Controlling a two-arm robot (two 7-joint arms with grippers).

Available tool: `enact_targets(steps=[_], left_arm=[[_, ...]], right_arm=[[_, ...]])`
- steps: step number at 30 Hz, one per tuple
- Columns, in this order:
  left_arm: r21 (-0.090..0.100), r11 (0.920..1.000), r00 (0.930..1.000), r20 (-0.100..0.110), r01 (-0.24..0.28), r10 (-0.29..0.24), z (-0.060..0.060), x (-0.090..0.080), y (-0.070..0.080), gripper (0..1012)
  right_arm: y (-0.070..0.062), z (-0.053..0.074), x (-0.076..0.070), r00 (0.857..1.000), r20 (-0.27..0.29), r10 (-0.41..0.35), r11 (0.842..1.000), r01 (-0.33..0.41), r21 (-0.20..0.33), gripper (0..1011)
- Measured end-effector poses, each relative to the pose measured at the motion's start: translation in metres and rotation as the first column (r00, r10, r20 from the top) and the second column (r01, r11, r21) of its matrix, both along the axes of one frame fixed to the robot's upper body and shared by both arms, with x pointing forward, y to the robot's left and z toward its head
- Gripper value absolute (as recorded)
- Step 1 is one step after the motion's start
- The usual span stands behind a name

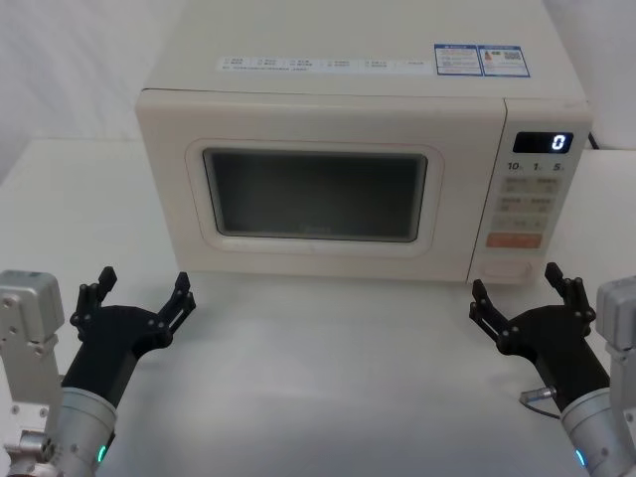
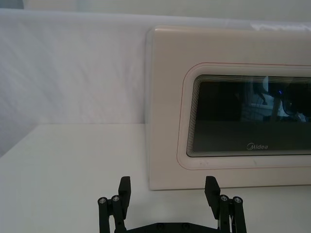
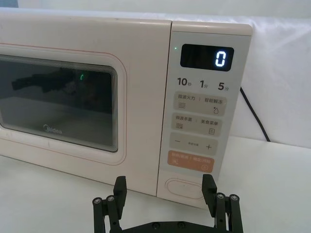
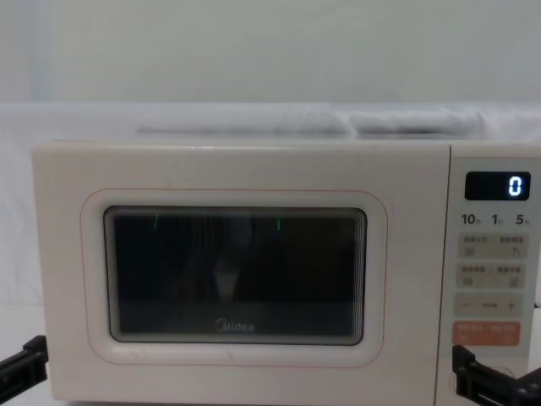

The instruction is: Press the button to open the microwave door with one hand; close the microwave door with the other hand.

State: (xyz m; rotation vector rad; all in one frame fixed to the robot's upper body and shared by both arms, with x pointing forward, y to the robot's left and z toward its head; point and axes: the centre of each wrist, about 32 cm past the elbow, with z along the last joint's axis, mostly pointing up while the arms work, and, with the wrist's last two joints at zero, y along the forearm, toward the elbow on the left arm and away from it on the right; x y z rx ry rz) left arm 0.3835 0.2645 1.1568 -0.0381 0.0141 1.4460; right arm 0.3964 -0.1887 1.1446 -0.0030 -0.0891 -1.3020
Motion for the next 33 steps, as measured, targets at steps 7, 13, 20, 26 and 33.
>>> enact_targets(steps=[7, 13, 20, 26, 33], left_arm=[[0.000, 1.0000, 1.0000, 0.000, 0.000, 0.000, 0.0000, 0.0000, 0.0000, 1001], [0.000, 1.0000, 1.0000, 0.000, 0.000, 0.000, 0.0000, 0.0000, 0.0000, 1001], [0.000, 1.0000, 1.0000, 0.000, 0.000, 0.000, 0.0000, 0.0000, 0.0000, 1001], [0.000, 1.0000, 1.0000, 0.000, 0.000, 0.000, 0.0000, 0.0000, 0.0000, 1001], [0.000, 1.0000, 1.0000, 0.000, 0.000, 0.000, 0.0000, 0.0000, 0.0000, 1001]], right_arm=[[0.0000, -0.0001, 0.0000, 1.000, 0.000, 0.000, 1.000, 0.000, 0.000, 1002], [0.0000, -0.0001, 0.0000, 1.000, 0.000, 0.000, 1.000, 0.000, 0.000, 1002], [0.0000, 0.0000, 0.0000, 1.000, 0.000, 0.000, 1.000, 0.000, 0.000, 1002], [0.0000, -0.0001, 0.0000, 1.000, 0.000, 0.000, 1.000, 0.000, 0.000, 1002], [0.0000, -0.0001, 0.0000, 1.000, 0.000, 0.000, 1.000, 0.000, 0.000, 1002]])
